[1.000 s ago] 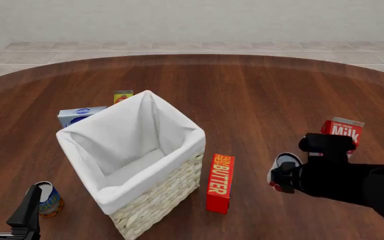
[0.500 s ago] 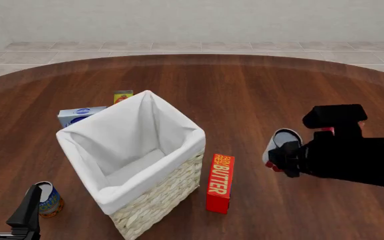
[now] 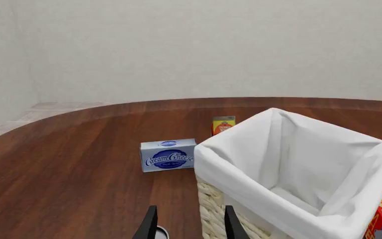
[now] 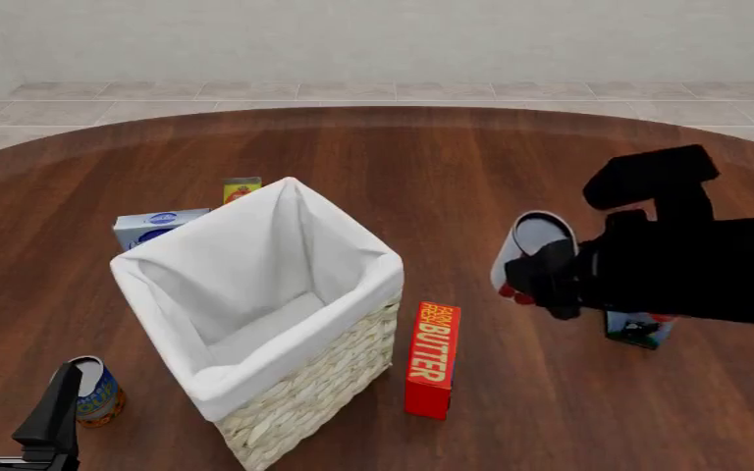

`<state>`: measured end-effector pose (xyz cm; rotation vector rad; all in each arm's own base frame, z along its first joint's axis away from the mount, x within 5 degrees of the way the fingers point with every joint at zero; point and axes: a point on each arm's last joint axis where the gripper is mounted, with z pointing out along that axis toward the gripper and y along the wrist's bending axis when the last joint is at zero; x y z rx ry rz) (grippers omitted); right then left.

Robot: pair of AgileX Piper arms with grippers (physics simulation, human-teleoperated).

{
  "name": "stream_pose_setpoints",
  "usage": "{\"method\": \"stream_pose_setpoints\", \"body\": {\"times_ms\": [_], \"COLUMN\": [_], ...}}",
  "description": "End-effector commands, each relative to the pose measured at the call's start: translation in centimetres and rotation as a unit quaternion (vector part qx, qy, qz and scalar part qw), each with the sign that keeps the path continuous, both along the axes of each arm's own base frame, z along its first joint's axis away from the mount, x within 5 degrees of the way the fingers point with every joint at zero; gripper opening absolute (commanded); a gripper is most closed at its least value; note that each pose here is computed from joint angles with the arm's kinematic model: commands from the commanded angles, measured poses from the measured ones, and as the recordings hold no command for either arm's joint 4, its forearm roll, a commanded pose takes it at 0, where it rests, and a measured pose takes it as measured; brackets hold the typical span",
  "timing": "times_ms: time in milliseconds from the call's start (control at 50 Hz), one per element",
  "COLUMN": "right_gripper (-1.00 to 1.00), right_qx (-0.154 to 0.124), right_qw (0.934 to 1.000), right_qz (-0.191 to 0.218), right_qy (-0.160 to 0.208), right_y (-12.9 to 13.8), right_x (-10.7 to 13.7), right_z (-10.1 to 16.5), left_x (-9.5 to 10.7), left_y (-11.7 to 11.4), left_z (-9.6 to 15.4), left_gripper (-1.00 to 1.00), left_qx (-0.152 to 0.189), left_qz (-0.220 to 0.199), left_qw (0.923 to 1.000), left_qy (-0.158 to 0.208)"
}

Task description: Pick up the tomato sauce, and put it in the basket.

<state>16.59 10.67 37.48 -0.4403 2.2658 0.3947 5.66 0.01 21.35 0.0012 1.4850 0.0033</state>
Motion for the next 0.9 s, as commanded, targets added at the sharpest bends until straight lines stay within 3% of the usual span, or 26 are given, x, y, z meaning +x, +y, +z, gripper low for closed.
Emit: {"method": "stream_pose_setpoints", "body": {"times_ms": [20,240,900], "right_gripper": [-1.00,-1.00,-1.00], "right_qx": [0.005,0.002,-0.007], "right_qw": [0.9998,0.9978,0.9937], "right_qz": [0.020,0.066,0.111], "right_qy": [-0.003,-0.010,-0.013], "right_y": [1.5,4.7,10.9], "right_x": [0.5,1.9,5.6], "right_z": [1.0,2.0,4.5], "left_x": [0.0,0.0,0.0], "left_y": [0.0,0.0,0.0], "left_z": [0.0,0.0,0.0], "left_gripper": [1.00,1.00,1.00], "left_qx": [0.000,0.000,0.000], "left_qz": [0.000,0.000,0.000], "left_qw": [1.0000,1.0000,1.0000], "left_qy": [0.000,0.000,0.000]}}
